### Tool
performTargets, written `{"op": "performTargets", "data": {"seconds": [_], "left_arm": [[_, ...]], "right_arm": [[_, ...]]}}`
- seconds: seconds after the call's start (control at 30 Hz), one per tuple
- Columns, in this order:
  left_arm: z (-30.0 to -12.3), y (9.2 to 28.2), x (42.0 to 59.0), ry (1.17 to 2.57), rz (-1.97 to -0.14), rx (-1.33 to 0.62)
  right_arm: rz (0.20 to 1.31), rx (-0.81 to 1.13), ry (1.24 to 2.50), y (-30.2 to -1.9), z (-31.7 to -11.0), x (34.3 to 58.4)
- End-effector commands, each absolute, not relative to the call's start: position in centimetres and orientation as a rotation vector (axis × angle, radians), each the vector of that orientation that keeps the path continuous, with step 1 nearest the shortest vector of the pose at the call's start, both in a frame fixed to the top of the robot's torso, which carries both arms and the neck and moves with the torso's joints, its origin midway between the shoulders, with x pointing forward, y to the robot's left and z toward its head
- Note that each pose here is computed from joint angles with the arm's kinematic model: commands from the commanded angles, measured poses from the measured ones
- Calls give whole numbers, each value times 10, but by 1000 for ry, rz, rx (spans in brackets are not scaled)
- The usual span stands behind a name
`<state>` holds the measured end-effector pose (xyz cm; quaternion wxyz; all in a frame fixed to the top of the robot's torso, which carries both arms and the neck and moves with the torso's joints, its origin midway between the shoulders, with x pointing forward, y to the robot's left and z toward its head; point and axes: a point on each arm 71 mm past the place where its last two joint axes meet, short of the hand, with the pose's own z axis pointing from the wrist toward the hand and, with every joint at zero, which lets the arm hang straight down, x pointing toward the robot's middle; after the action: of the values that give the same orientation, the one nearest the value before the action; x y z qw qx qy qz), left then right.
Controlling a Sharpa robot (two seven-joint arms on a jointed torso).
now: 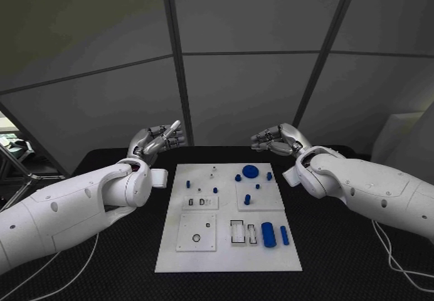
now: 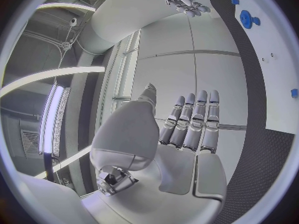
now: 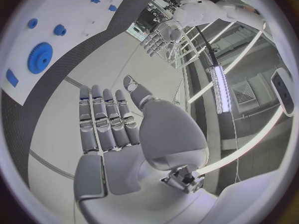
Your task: Assemble the parts on the task board
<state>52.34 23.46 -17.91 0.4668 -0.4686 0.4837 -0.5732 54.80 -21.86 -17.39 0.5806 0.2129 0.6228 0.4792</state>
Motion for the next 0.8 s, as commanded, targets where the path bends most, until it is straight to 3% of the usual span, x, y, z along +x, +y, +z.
{"op": "performTargets", "data": {"seconds": [0.03,0.5,0.8], "left_arm": [[-172,230,516,1215,-1456,-1088],[-157,216,483,1263,-1555,-1038],[-153,209,475,1280,-1588,-1030]], "right_arm": [[1021,272,1523,-211,-165,547],[686,-125,1617,-199,-155,541],[587,-218,1637,-188,-154,539]]}}
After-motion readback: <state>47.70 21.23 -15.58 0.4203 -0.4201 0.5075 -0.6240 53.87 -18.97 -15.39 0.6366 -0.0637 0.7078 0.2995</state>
